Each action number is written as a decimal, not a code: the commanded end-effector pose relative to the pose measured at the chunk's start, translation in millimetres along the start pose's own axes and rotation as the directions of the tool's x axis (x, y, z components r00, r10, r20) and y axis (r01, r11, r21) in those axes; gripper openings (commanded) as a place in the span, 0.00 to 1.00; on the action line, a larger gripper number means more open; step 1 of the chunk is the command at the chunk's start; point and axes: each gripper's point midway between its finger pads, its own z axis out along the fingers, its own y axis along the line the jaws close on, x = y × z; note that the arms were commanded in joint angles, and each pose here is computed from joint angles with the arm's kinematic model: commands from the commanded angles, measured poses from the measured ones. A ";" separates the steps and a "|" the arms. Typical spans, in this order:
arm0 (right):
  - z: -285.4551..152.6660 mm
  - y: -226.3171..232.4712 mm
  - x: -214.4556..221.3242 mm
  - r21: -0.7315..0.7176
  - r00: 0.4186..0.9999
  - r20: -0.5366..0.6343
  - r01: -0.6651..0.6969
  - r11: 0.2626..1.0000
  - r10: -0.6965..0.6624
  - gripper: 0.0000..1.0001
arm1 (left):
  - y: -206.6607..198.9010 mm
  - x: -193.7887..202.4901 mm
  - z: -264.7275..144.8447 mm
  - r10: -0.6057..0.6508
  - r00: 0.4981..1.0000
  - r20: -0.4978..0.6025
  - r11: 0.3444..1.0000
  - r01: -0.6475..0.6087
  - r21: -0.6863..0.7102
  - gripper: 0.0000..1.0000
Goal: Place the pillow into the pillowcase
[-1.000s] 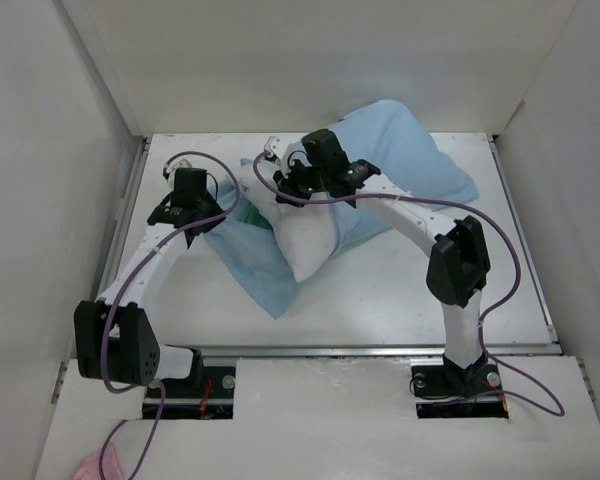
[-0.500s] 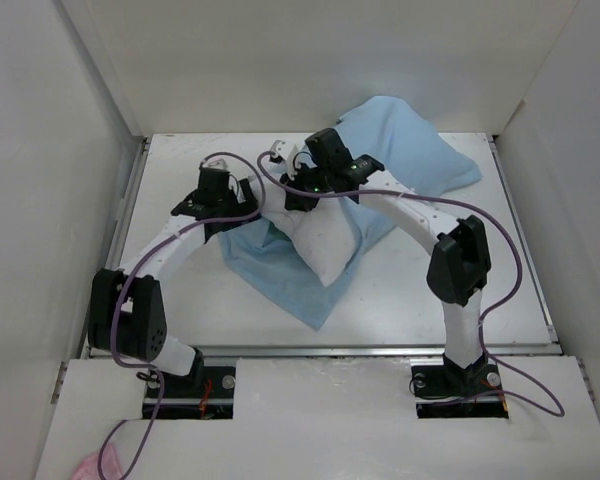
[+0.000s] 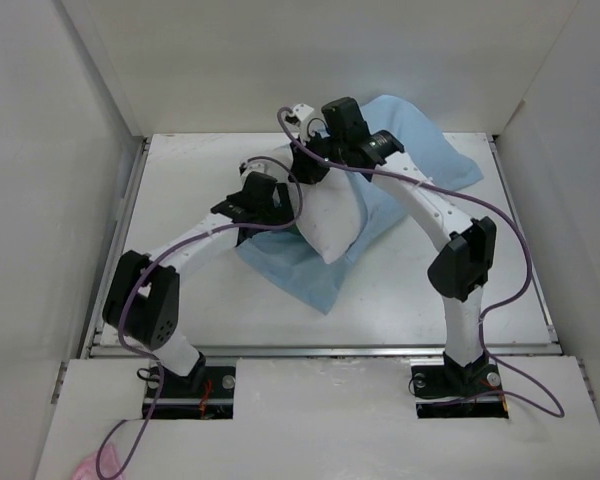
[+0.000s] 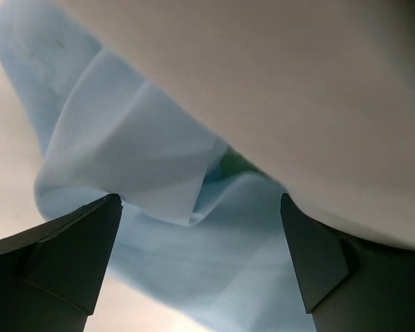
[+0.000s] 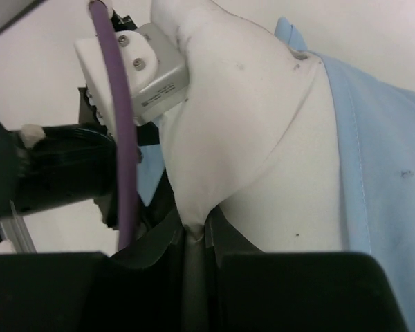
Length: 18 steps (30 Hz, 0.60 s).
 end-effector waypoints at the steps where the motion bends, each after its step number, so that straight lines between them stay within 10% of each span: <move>1: -60.6 32.7 -80.8 -0.044 0.972 0.224 0.079 0.996 -0.067 0.00 | 12.1 -41.1 8.5 -0.154 0.975 0.159 0.970 0.180 -0.164 1.00; 9: -106.9 56.9 -103.3 -0.149 0.953 0.298 0.110 0.983 -0.062 0.00 | 25.7 -69.1 36.7 -0.180 0.927 0.328 0.912 0.282 -0.298 1.00; 18: -139.4 69.8 -118.4 -0.231 0.937 0.348 0.114 0.966 -0.027 0.00 | -44.9 -72.3 71.4 -0.148 0.932 0.330 0.989 0.133 0.069 1.00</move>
